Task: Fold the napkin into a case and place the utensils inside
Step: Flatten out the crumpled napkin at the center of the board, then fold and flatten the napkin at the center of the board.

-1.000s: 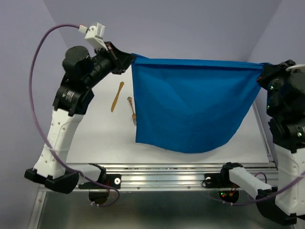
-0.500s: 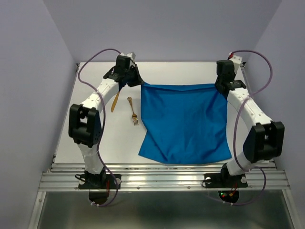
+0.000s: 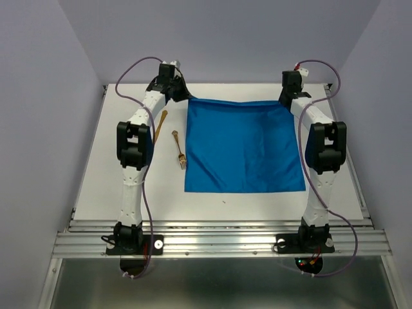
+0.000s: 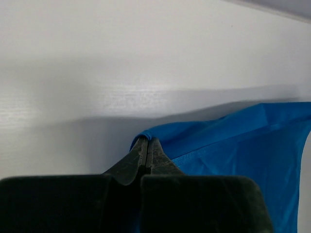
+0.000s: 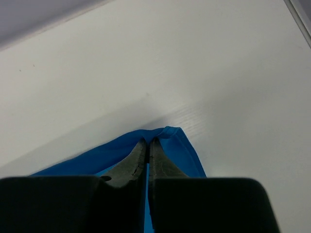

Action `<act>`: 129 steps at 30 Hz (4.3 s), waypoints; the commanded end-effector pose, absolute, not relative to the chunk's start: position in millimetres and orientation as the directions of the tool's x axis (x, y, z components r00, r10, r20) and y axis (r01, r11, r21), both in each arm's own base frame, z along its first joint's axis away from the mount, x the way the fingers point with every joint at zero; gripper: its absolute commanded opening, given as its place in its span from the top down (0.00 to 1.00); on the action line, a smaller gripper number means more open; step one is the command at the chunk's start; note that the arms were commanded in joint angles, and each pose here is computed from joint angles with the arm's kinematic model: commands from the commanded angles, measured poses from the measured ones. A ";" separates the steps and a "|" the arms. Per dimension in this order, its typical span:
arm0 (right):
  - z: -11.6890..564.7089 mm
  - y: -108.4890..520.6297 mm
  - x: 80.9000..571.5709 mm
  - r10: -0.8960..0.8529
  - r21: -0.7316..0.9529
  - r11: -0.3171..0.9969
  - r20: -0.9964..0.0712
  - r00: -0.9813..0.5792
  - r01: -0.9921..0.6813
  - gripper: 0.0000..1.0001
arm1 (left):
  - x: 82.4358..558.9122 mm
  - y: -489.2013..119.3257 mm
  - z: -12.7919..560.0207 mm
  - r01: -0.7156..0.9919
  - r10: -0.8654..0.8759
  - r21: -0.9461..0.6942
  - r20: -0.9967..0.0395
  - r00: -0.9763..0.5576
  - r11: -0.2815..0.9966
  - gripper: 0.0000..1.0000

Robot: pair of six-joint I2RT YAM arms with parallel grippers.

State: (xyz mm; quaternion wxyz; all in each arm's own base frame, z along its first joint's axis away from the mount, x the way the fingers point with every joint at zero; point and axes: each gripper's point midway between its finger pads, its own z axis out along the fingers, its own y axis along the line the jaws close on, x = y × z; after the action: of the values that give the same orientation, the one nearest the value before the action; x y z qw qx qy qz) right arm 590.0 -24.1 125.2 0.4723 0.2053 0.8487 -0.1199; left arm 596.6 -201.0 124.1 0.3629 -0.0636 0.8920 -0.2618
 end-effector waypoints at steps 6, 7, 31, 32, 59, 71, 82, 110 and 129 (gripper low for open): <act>163.1 -37.3 629.2 0.308 0.140 0.888 -0.888 -0.341 0.439 0.99 | 634.8 -205.2 175.5 0.182 -0.346 -0.576 -0.683 -0.643 0.797 1.00; 159.1 -40.1 627.6 0.319 0.150 0.888 -0.881 -0.349 0.435 0.99 | 633.9 -206.5 174.7 0.187 -0.345 -0.580 -0.680 -0.647 0.793 1.00; 154.6 -23.3 449.2 0.498 0.251 0.836 -0.720 -0.483 0.487 0.99 | 465.9 -187.4 181.0 0.164 -0.236 -0.515 -0.624 -0.745 0.842 1.00; 152.0 -21.0 441.7 0.507 0.257 0.834 -0.708 -0.492 0.489 0.99 | 460.1 -186.5 181.5 0.163 -0.235 -0.514 -0.623 -0.746 0.842 1.00; 94.2 -10.7 311.1 0.569 0.234 0.802 -0.580 -0.583 0.549 0.99 | 344.6 -203.5 134.2 0.186 -0.183 -0.519 -0.579 -0.794 0.834 1.00; 82.1 -4.2 284.3 0.597 0.244 0.787 -0.530 -0.602 0.566 0.99 | 333.0 -188.7 128.2 0.136 -0.184 -0.477 -0.565 -0.804 0.869 1.00; 46.6 5.7 259.2 0.637 0.244 0.763 -0.437 -0.635 0.598 0.99 | 317.4 -180.2 88.6 0.079 -0.198 -0.465 -0.518 -0.832 0.882 1.00; 82.7 13.2 227.4 0.757 0.324 0.647 -0.385 -0.528 0.691 0.99 | 298.5 -171.6 97.4 0.023 -0.227 -0.462 -0.477 -0.849 0.886 1.00; 63.3 1.3 224.1 0.794 0.300 0.583 -0.406 -0.452 0.755 0.99 | 298.1 -172.6 78.3 0.019 -0.220 -0.456 -0.464 -0.858 0.890 1.00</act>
State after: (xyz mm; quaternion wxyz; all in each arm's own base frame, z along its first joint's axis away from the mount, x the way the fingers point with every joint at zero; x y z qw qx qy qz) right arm 201.8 13.1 39.2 0.2086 0.4454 0.8696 0.0442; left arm 295.3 -170.6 65.3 0.2364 -0.0653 0.9449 -0.2170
